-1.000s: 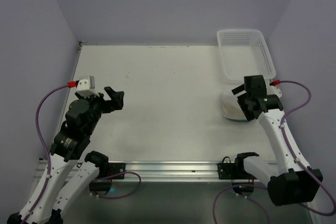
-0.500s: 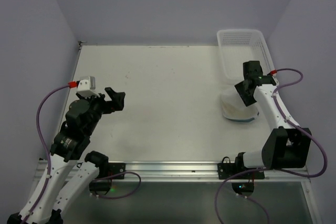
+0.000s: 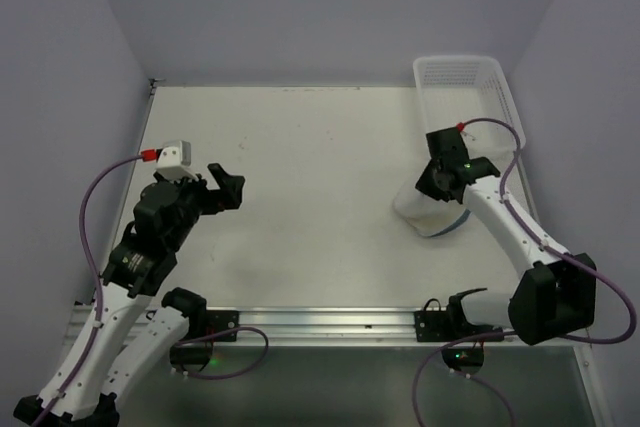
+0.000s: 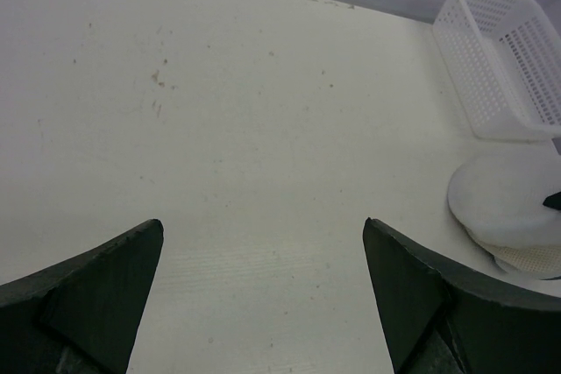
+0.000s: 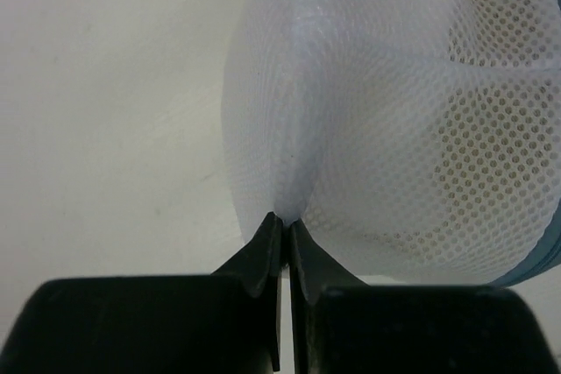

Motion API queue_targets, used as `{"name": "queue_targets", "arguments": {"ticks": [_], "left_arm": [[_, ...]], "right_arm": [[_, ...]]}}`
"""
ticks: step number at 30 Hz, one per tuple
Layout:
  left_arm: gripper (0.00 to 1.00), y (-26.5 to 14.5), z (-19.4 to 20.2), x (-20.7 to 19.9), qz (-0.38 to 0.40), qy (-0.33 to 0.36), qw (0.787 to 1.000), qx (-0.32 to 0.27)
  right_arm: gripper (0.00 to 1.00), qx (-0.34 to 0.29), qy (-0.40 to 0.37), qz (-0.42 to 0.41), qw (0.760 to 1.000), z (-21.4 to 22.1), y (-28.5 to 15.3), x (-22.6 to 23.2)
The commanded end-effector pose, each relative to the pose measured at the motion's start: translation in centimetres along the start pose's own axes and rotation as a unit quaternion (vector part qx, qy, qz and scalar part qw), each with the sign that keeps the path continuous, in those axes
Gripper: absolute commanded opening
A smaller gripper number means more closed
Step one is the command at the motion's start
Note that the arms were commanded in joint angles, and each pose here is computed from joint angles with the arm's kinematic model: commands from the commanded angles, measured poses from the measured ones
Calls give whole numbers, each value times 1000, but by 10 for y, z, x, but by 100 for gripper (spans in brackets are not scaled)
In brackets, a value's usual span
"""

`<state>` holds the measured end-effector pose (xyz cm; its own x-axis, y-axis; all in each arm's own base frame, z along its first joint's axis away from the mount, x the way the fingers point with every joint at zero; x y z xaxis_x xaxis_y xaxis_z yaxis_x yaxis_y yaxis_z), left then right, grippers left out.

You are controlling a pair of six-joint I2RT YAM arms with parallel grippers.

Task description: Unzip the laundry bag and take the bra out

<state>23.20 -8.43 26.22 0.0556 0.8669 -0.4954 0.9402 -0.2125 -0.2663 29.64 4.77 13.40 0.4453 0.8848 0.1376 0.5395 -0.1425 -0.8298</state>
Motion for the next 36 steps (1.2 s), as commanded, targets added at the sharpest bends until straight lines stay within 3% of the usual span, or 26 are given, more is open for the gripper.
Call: {"name": "queue_targets", "arguments": {"ticks": [1,6,7,9,11,14,22,27,29,35,36], "left_arm": [[100,7,0,-10,25,0,1000,1],[100,15,9,-12,21,-6,999,28],[100,15,11,-11,19,-6,999,32],[100,16,15,-8,10,-8,999,40],[100,14,15,-4,0,-13,999,39],[100,9,14,0,-10,-17,999,34],[100,-14,5,23,-64,-25,998,0],[100,-28,4,36,-92,-37,995,-10],[100,-36,0,39,-100,-43,994,-23],[100,-47,-5,40,-94,-57,993,-41],[100,-47,-4,39,-93,-57,993,-40]], "right_arm": [[0,-37,-141,-74,987,1,-30,48],[0,-131,-289,-15,948,-23,-52,81],[0,-152,-315,49,936,-30,-45,76],[0,-182,-367,94,907,-36,-50,88],[0,-197,-403,167,878,-42,-43,94],[0,-195,-451,186,851,-27,-34,117],[0,-181,-586,66,787,68,-8,207],[0,-169,-684,25,709,140,10,236],[1,-161,-694,1,702,158,15,243],[22,-98,-709,-86,693,203,8,242],[27,-91,-699,-103,702,208,3,244]]}}
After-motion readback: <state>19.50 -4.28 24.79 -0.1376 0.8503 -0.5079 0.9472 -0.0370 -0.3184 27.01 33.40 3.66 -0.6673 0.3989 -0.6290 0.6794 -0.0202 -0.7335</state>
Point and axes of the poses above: each gripper's point midway between its finger pads, its own y axis out along the fingers, its own x axis along the line the jaws close on, z = x × y, the point moved 1 cm from there along -y, back along the fingers, and after that the axes turned 9 degrees about -y, right-handed, at the moved point
